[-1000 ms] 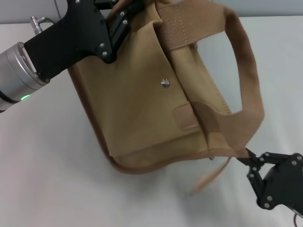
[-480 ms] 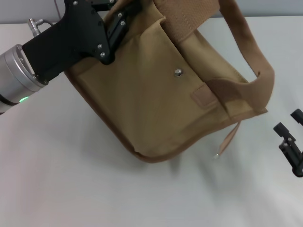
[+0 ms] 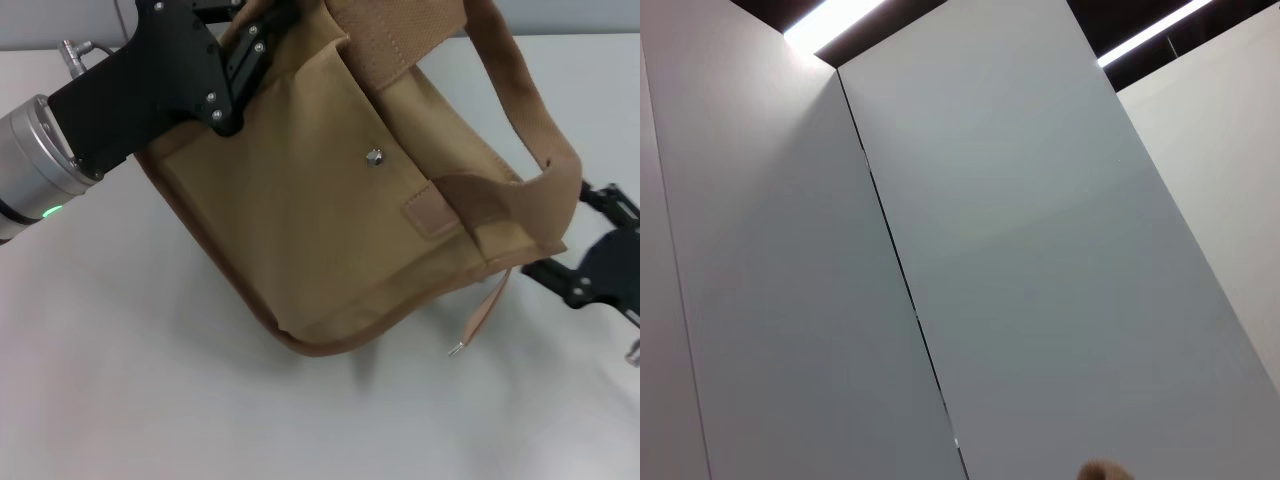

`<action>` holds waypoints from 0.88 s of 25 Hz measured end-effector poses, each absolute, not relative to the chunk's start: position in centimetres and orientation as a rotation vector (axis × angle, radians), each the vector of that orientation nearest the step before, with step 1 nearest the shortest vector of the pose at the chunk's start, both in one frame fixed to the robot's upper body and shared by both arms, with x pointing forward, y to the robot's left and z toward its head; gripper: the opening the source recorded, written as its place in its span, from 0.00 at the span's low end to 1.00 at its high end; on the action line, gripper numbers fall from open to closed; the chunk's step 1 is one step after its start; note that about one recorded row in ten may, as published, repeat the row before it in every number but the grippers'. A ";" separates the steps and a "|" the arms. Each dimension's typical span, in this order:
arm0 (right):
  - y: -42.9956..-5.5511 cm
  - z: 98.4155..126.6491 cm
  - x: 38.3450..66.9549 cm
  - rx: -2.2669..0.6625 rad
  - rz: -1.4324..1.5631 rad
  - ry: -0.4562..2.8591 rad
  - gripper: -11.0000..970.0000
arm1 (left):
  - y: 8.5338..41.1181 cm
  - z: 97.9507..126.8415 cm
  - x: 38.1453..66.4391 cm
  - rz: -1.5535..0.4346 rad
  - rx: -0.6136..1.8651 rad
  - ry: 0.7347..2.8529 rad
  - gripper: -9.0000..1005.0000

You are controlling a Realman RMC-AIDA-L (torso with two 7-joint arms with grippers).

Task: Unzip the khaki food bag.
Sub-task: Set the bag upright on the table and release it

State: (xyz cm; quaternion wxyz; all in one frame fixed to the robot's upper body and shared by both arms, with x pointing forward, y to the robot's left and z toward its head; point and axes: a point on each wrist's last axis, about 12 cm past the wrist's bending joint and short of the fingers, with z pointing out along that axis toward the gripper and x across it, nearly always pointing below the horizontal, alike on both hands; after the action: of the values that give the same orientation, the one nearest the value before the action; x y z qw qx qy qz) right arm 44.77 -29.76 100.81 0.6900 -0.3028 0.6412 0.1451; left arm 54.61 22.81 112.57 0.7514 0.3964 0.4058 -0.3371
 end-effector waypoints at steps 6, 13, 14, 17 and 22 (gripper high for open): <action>-27.9 101.0 46.7 -0.818 0.438 1.445 0.81 | 22.8 112.6 54.5 -0.743 0.867 0.876 0.07; -27.0 101.6 48.2 -0.845 0.425 1.403 0.84 | 22.7 112.6 54.3 -0.753 0.876 0.874 0.07; -26.9 101.7 48.5 -0.844 0.422 1.401 0.75 | 22.7 112.6 54.3 -0.756 0.879 0.874 0.07; -26.6 101.8 49.8 -0.852 0.398 1.423 0.60 | 22.5 112.3 54.1 -0.777 0.880 0.875 0.07; -26.1 102.2 51.3 -0.805 0.360 1.432 0.41 | 22.1 111.6 53.4 -0.807 0.866 0.883 0.07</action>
State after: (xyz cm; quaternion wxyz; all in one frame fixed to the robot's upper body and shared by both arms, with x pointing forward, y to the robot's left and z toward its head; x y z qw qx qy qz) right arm 51.32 -26.11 102.22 0.6667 -0.3565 0.6348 0.1594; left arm 53.45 22.12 111.62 0.7395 0.3947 0.4026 -0.3679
